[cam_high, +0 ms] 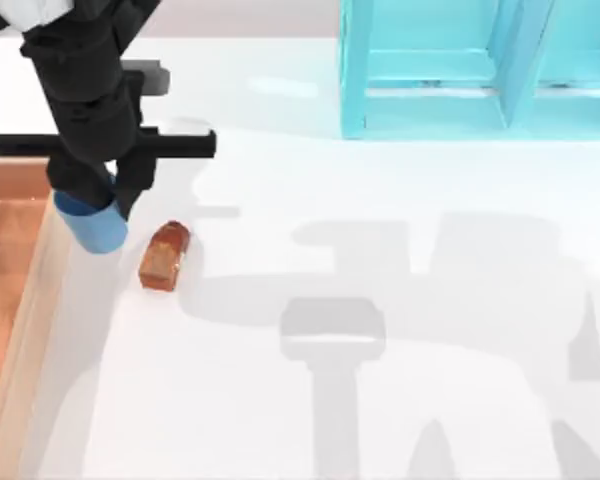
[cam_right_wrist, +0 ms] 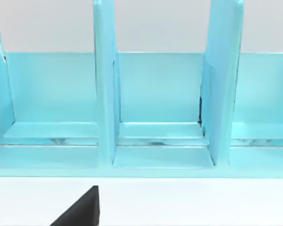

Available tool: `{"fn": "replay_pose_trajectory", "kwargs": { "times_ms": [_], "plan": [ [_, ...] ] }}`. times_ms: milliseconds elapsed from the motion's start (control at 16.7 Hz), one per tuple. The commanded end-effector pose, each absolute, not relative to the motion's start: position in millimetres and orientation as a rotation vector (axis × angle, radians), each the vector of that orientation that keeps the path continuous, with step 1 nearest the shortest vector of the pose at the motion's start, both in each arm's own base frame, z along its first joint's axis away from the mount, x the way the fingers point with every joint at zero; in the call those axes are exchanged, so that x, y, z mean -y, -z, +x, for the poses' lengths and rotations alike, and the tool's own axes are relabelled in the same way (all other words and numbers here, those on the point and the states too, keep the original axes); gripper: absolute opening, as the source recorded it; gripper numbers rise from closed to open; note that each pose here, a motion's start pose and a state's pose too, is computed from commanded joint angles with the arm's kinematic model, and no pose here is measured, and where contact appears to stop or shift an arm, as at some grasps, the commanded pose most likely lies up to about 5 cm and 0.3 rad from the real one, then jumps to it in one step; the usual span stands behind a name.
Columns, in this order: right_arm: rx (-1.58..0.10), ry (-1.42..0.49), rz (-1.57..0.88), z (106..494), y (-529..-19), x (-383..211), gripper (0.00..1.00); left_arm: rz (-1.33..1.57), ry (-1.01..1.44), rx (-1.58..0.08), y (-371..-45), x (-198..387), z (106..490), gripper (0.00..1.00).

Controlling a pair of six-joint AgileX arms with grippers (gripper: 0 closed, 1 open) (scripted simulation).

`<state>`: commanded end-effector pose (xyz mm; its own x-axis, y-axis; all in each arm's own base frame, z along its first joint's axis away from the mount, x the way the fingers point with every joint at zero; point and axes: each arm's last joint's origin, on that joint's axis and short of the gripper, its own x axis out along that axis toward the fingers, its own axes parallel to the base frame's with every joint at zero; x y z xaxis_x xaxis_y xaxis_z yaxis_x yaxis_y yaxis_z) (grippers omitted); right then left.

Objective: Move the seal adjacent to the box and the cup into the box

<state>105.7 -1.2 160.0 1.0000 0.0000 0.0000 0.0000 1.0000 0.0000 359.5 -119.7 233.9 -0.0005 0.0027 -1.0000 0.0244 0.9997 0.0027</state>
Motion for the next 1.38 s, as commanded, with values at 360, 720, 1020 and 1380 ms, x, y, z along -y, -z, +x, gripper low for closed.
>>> {"fn": "replay_pose_trajectory", "kwargs": {
  "times_ms": [360, 720, 1020, 1380],
  "plan": [
    [0.000, 0.000, 0.000, 105.7, -160.0, 1.2, 1.00, 0.028, 0.003, -1.551, -244.5, 48.4, 330.4, 0.00],
    [0.000, 0.000, 0.000, 105.7, -160.0, 1.2, 1.00, 0.042, -0.004, -1.556, -236.7, -35.9, 252.7, 0.00],
    [0.000, 0.000, 0.000, 105.7, -160.0, 1.2, 1.00, 0.046, -0.008, -1.556, -229.2, -56.9, 218.9, 0.00],
    [0.000, 0.000, 0.000, 105.7, -160.0, 1.2, 1.00, 0.099, 0.019, -1.543, -228.5, -53.4, 226.4, 0.00]
  ]
}}
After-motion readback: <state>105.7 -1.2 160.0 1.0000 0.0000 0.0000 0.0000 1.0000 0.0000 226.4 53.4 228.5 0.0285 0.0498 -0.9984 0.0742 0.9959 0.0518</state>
